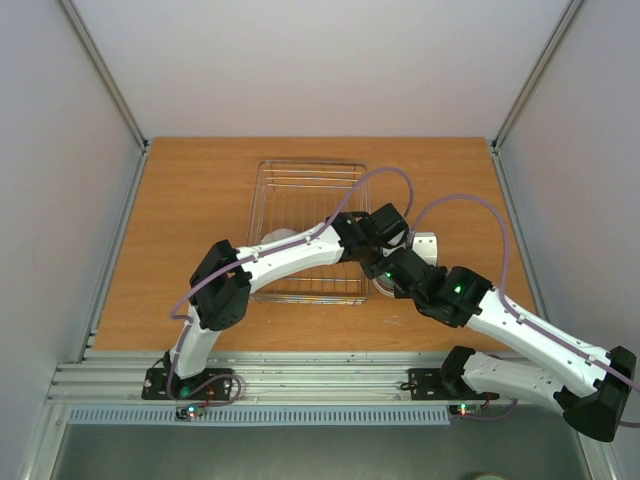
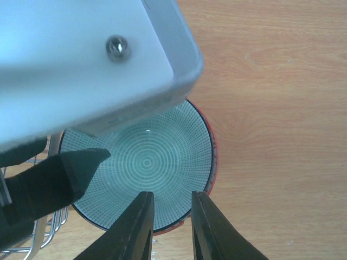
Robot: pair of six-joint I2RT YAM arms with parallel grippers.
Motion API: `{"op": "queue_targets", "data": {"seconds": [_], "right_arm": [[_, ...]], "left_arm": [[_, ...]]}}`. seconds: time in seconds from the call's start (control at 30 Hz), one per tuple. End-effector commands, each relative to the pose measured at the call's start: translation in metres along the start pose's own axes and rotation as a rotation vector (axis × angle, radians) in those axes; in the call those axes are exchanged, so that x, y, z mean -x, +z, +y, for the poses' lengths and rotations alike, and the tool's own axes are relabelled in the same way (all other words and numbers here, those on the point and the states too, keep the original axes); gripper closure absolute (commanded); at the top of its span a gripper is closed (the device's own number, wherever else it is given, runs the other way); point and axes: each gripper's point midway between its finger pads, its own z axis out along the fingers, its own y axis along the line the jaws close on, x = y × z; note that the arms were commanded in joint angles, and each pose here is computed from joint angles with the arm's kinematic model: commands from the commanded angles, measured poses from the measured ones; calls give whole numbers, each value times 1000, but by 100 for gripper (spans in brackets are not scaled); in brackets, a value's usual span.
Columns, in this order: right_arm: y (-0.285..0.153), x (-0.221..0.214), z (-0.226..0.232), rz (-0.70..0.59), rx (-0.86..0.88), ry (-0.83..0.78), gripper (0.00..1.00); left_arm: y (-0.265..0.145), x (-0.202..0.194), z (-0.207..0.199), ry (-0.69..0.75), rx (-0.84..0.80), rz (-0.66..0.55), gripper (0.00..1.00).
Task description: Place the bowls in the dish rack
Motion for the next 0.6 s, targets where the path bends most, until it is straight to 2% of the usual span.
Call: {"op": "queue_targets", "data": {"seconds": [0.0,0.1,0.17,0.23,0.4,0.57], "right_arm": [[3,0,4,-2,5,-9,77],[4,-1,6,3,6,-11,77],[5,-1,7,5,7,-13,77],[5,-1,8,7,7,-13,77],[6,-1,8,7,4,-17,77],[5,-1,8,5,6,-17,77]], "left_arm": [[13,-9,2,10,18,40,46],[14,-10,3,9,23,43,36],[15,-10,4,7,28,45,33],[16,-10,4,6,27,45,34],[20,-15,0,7,9,62,46],[25,-19,-1,5,3,83,42]]}}
